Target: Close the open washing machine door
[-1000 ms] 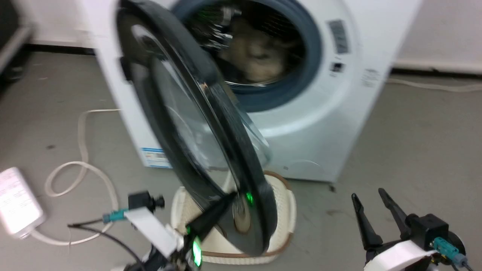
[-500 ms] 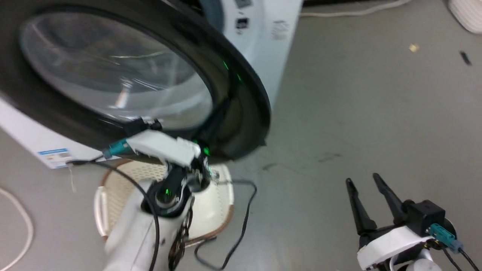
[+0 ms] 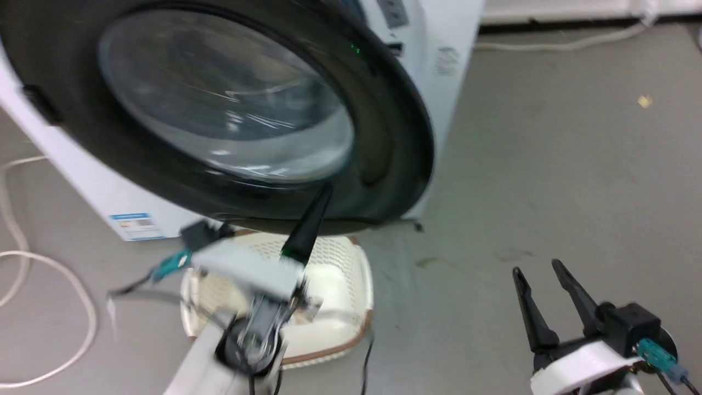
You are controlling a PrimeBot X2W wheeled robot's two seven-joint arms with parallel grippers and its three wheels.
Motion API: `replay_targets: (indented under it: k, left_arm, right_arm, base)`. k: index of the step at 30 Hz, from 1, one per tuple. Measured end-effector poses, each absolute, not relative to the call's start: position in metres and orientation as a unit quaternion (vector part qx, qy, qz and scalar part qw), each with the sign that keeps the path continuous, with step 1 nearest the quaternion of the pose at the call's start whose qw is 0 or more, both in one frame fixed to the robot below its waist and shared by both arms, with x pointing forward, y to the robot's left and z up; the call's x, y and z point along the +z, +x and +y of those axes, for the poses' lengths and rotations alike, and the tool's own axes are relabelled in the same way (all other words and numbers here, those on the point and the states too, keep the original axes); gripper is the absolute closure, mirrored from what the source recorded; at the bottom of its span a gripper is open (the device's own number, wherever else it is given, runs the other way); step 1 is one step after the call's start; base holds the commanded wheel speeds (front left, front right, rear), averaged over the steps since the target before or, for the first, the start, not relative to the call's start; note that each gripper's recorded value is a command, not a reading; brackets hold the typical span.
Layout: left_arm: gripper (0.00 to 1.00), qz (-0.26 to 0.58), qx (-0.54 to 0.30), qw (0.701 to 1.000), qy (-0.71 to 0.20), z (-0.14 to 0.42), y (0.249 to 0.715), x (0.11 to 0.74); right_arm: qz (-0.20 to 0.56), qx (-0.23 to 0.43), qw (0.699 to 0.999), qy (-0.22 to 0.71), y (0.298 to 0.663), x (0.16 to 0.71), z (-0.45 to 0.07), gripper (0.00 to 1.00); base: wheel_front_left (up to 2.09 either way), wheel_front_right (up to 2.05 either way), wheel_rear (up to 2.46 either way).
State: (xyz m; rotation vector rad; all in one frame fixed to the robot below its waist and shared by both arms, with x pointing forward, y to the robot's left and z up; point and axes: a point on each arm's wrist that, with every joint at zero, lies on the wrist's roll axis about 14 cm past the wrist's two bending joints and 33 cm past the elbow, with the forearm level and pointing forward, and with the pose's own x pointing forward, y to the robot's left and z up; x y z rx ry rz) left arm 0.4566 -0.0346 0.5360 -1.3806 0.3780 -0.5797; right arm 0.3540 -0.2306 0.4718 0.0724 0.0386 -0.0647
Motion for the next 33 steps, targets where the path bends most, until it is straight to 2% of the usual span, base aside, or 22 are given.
replay_targets:
  k: [2,6,9,13,16,19,20,24,25,26,33]
  left_arm:
    - [0.00,0.147,-0.248,0.752,-0.592,-0.011,0.444,0.531]
    - [0.00,0.070,-0.217,0.842,-0.488,0.045,0.419,0.528]
    - [0.00,0.030,-0.192,0.894,-0.405,0.085,0.399,0.523]
    - [0.00,-0.048,-0.116,0.961,-0.246,0.151,0.388,0.542]
    - [0.00,-0.101,-0.061,0.985,-0.126,0.178,0.372,0.562]
    - [0.00,-0.121,-0.040,0.989,-0.072,0.179,0.355,0.567]
    - [0.00,-0.113,-0.045,0.992,-0.013,0.173,0.343,0.558]
    - [0.00,-0.091,-0.050,0.995,0.011,0.165,0.337,0.541]
    - [0.00,-0.087,-0.049,0.995,0.011,0.164,0.337,0.538]
    - [0.00,-0.084,-0.048,0.995,0.010,0.163,0.337,0.536]
    - [0.00,-0.055,-0.033,0.998,0.016,0.167,0.344,0.518]
  right_arm:
    - [0.012,-0.014,0.999,0.036,0.355,0.476,-0.221,0.00]
    - [-0.004,0.022,0.999,0.039,0.356,0.486,-0.200,0.00]
    - [-0.017,0.048,0.998,0.039,0.356,0.494,-0.185,0.00]
    - [-0.033,0.085,0.995,0.040,0.359,0.504,-0.162,0.00]
    - [-0.046,0.109,0.992,0.040,0.361,0.514,-0.146,0.00]
    - [-0.055,0.125,0.990,0.040,0.361,0.520,-0.136,0.00]
    - [-0.053,0.136,0.988,0.040,0.360,0.520,-0.129,0.00]
    - [-0.043,0.149,0.987,0.040,0.361,0.515,-0.120,0.00]
    - [-0.036,0.155,0.986,0.042,0.361,0.512,-0.116,0.46]
    - [-0.030,0.163,0.985,0.042,0.360,0.510,-0.111,1.00]
    - [-0.013,0.222,0.975,0.025,0.374,0.505,-0.089,1.00]
  base:
    - [0.00,0.00,0.00]
    - [0.00,0.00,0.00]
    - [0.00,0.00,0.00]
    - [0.00,0.00,0.00]
    - [0.00,0.00,0.00]
    - [0.00,0.00,0.00]
    - [0.00,0.00,0.00]
    - [0.00,0.00,0.00]
    - [0.00,0.00,0.00]
    - [0.00,0.00,0.00]
    - [0.00,0.00,0.00]
